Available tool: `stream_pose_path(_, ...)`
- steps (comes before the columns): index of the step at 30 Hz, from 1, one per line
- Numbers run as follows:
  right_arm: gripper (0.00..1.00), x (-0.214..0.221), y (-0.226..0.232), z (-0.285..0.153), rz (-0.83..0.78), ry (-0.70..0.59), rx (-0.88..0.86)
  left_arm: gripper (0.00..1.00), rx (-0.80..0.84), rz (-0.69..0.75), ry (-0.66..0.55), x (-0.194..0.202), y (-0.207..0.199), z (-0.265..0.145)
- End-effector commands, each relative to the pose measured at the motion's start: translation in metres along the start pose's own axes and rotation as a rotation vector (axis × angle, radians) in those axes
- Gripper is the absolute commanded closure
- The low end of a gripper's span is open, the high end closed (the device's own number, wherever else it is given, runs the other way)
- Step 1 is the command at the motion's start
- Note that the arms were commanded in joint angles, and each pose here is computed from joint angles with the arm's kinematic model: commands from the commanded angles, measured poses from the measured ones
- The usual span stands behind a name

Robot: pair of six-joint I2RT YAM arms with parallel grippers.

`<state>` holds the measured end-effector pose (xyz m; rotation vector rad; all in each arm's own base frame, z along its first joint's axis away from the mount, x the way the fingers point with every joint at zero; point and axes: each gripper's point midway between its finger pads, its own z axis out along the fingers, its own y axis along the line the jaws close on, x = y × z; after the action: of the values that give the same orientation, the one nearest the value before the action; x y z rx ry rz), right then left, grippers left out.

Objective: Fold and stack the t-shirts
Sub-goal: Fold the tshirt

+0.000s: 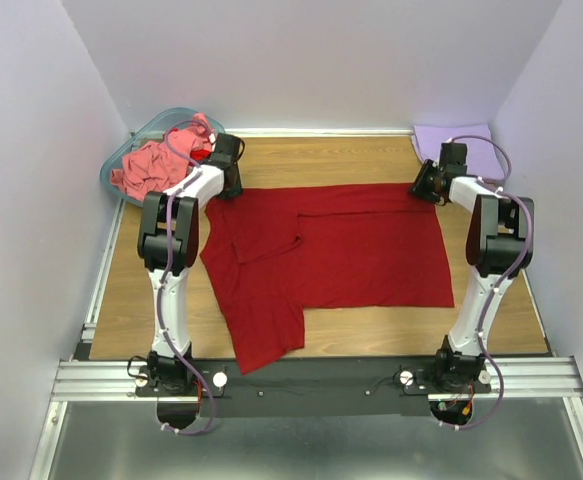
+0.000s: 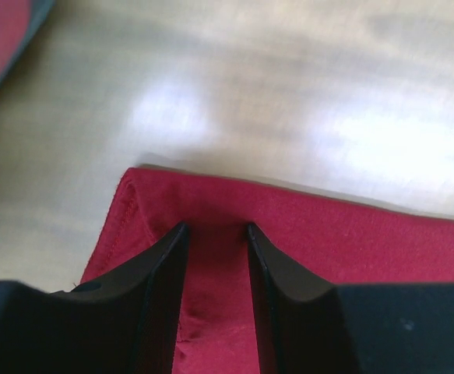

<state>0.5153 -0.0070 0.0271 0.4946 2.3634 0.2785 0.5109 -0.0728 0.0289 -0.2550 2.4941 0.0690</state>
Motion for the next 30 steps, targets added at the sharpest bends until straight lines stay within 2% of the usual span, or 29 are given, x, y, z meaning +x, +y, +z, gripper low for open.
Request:
stream_pose_path(1,0.56,0.021,-0.024,0.022,-0.005,0.075,0.067,0.56,-0.028,0.012,0.090,0.009,0.009,0.020)
stream_pose_path(3,0.56,0.007,-0.018,0.018,-0.033,0.046,0.044,0.55,-0.018,0.005,0.056,-0.009,0.004,0.018)
stream_pose_path(7,0.53,-0.019,0.000,-0.005,-0.060,-0.008,-0.007,0.44,0.003,-0.020,-0.042,-0.050,-0.001,-0.003)
stream_pose_path(10,0.48,-0.032,0.018,-0.036,-0.074,-0.037,-0.058,0.40,0.046,-0.060,-0.132,-0.081,-0.005,-0.048)
stream_pose_path(12,0.45,-0.043,0.029,-0.062,-0.083,-0.077,-0.080,0.40,0.063,-0.075,-0.163,-0.087,-0.004,-0.070)
stream_pose_path(13,0.41,-0.032,0.032,-0.068,-0.087,-0.061,-0.082,0.40,0.055,-0.074,-0.144,-0.074,-0.001,-0.074)
stream_pose_path(14,0.40,-0.027,0.035,-0.075,-0.092,-0.050,-0.086,0.40,0.074,-0.091,-0.190,-0.083,0.000,-0.101)
stream_pose_path(16,0.38,-0.020,0.049,-0.097,-0.113,-0.059,-0.100,0.40,0.082,-0.106,-0.196,-0.071,0.001,-0.121)
stream_pose_path(19,0.38,0.018,0.057,-0.112,-0.143,-0.001,-0.090,0.40,0.068,-0.111,-0.180,-0.032,0.012,-0.147)
stream_pose_path(21,0.38,0.039,0.058,-0.126,-0.159,0.021,-0.083,0.40,0.060,-0.104,-0.150,0.008,0.021,-0.160)
stream_pose_path(22,0.38,0.049,0.070,-0.136,-0.187,0.026,-0.107,0.40,0.033,-0.092,-0.096,0.042,0.031,-0.152)
stream_pose_path(23,0.38,0.056,0.073,-0.139,-0.204,0.034,-0.112,0.41,0.048,-0.101,-0.118,0.047,0.034,-0.165)
stream_pose_path(26,0.38,0.088,0.086,-0.147,-0.262,0.076,-0.137,0.45,0.038,-0.106,-0.082,0.089,0.046,-0.168)
stream_pose_path(30,0.39,0.110,0.086,-0.139,-0.278,0.132,-0.140,0.49,0.074,-0.124,-0.085,0.104,0.046,-0.167)
